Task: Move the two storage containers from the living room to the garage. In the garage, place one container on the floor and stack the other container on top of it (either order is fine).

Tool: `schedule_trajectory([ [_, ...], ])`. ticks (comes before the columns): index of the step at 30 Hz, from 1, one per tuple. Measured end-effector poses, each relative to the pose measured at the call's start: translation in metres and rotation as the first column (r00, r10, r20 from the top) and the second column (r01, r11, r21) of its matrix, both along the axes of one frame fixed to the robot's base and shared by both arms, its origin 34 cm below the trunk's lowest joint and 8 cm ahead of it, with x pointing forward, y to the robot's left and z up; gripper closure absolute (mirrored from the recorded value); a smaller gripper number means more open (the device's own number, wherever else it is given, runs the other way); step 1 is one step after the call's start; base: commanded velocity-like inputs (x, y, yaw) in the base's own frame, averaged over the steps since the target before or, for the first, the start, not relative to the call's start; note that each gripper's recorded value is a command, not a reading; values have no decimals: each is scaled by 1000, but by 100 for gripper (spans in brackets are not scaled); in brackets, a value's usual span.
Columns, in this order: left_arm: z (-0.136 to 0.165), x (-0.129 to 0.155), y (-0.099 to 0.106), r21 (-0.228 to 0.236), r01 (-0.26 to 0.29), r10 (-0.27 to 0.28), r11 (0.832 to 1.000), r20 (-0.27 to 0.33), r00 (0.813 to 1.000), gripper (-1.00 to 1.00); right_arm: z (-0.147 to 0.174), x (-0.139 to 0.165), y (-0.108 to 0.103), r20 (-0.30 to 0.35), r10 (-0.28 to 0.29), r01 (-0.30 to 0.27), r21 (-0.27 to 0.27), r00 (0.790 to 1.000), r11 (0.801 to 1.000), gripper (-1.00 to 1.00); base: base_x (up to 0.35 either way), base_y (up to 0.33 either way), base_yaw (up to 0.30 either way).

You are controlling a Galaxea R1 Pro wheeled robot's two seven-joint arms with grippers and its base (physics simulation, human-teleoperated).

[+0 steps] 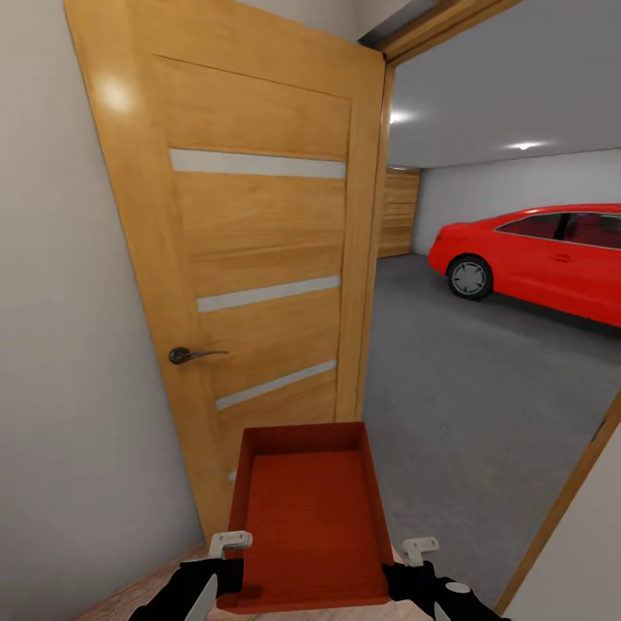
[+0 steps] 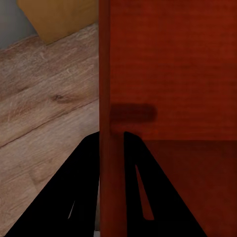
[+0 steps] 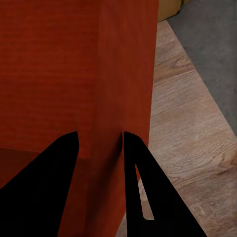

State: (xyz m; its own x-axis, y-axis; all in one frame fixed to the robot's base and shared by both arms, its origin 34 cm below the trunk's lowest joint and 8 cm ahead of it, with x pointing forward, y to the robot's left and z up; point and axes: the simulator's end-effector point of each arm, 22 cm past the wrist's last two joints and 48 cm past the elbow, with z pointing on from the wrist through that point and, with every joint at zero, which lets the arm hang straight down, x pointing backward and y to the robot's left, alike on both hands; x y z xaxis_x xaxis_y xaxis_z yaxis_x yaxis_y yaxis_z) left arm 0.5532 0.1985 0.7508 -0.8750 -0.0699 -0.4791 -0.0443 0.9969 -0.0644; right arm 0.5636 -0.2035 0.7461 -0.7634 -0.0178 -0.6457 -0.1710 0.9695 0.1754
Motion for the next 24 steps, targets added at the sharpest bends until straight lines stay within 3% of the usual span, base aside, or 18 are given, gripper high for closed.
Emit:
schedule_trajectory([
  [13,0,0,0,0,0,0,1000,-1,1000,100,0,0,0,-1,0,0,0,1000,1000,100,0,0,-10],
  [24,1,1,-1,0,0,0,1000,3,1000,100,1,1,-1,3,0,0,0,1000,1000,100,0,0,-263],
])
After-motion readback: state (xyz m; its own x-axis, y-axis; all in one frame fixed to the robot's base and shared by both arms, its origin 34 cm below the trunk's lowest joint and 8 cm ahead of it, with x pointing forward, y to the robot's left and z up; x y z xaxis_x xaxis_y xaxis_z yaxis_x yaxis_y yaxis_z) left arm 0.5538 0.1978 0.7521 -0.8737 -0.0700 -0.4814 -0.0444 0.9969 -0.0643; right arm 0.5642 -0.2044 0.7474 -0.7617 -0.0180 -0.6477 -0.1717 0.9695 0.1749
